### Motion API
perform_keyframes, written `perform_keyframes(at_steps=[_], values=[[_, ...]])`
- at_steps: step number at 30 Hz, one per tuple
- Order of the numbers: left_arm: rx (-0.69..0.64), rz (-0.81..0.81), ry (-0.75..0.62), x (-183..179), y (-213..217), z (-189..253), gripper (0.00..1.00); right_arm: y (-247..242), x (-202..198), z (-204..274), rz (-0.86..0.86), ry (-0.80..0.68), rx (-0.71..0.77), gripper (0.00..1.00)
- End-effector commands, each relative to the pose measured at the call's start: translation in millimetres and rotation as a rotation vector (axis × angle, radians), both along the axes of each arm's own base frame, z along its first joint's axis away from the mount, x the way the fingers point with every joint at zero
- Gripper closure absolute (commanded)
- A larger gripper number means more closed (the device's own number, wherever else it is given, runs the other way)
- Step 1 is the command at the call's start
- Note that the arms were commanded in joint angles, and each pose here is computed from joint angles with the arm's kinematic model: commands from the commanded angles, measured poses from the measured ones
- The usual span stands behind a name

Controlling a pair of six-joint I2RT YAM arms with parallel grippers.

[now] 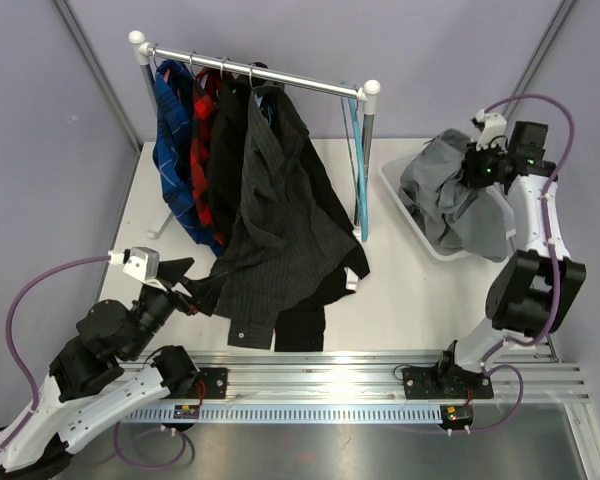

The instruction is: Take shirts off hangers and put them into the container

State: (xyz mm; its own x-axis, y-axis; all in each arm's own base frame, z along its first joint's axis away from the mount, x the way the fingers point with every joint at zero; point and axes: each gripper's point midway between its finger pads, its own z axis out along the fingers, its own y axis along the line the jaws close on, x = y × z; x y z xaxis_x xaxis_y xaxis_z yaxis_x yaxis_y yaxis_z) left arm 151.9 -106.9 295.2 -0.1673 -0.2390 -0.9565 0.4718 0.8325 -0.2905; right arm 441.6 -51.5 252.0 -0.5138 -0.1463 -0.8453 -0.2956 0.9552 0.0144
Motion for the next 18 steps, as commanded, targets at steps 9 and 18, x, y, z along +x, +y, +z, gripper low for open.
perform_keyframes(at_steps=[9,18], values=[[-0.132,-0.023,-0.077,-4,-2,60,0.01,13,-20,-199,0.156,0.555,0.132,0.94],[-0.080,-0.075,-0.043,8,-33,81,0.01,0,-19,-215,0.136,0.564,0.059,0.70]])
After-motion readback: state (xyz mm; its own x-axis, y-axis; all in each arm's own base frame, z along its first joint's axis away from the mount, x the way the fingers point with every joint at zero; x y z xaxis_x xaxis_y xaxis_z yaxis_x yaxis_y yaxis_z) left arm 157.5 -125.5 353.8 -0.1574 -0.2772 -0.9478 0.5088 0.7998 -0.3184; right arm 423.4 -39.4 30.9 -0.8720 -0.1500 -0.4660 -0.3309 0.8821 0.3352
